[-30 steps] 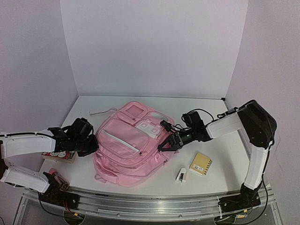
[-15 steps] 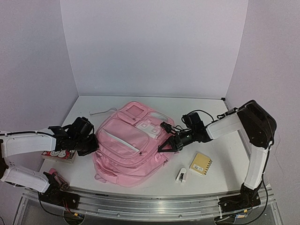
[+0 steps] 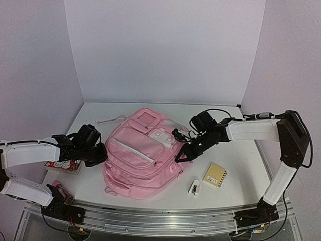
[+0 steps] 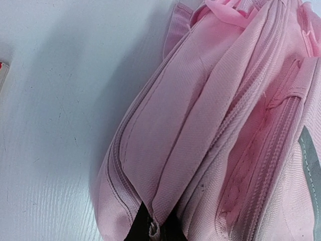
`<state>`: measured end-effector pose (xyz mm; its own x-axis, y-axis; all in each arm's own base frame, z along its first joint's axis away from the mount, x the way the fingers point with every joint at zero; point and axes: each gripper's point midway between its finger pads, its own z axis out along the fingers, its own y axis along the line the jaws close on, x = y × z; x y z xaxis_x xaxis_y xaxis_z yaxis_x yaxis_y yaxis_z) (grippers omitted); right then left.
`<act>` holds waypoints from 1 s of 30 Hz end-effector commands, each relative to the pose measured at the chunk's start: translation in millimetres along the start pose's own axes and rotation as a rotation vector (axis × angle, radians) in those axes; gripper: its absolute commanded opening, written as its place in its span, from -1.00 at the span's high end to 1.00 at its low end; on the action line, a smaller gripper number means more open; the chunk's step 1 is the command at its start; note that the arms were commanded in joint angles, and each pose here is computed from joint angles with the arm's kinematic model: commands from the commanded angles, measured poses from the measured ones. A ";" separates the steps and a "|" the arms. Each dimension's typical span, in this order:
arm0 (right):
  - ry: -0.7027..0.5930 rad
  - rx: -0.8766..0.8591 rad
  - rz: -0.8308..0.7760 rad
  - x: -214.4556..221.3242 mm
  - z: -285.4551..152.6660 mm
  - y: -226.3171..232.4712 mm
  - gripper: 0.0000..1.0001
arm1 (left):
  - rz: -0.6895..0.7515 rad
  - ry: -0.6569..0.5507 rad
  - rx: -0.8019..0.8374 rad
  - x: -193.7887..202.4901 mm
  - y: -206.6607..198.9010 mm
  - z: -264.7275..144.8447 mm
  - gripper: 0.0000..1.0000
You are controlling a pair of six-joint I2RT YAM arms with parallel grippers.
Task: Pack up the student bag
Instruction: Unzip the student bag at the center of the board.
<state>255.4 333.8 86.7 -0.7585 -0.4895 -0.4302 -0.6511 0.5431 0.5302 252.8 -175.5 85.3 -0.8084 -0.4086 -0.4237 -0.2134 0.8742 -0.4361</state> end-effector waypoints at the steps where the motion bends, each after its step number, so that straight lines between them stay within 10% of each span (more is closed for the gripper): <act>1: 0.060 0.520 0.011 -9.3 -28.1 -68.3 1.00 | -0.031 -0.073 0.181 -20.9 -42.3 -13.0 1.00; 9: 0.016 0.748 -0.029 -59.0 -55.0 -109.3 1.00 | -0.027 -0.062 0.294 -8.4 -74.2 -3.7 1.00; 17: 0.117 0.302 -0.156 -20.9 -26.0 -39.4 1.00 | -0.140 -0.071 0.310 -1.3 -98.5 22.6 1.00; 30: 0.135 0.035 -0.336 5.3 -34.5 55.5 1.00 | -0.225 -0.121 0.278 -1.4 -102.4 26.1 1.00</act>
<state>259.8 314.5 107.5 -0.5761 -0.7026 -0.4176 -0.8163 0.5215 0.2485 273.4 -247.2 75.6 -0.7321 -0.5615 -0.3857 -0.2412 0.7432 -0.6241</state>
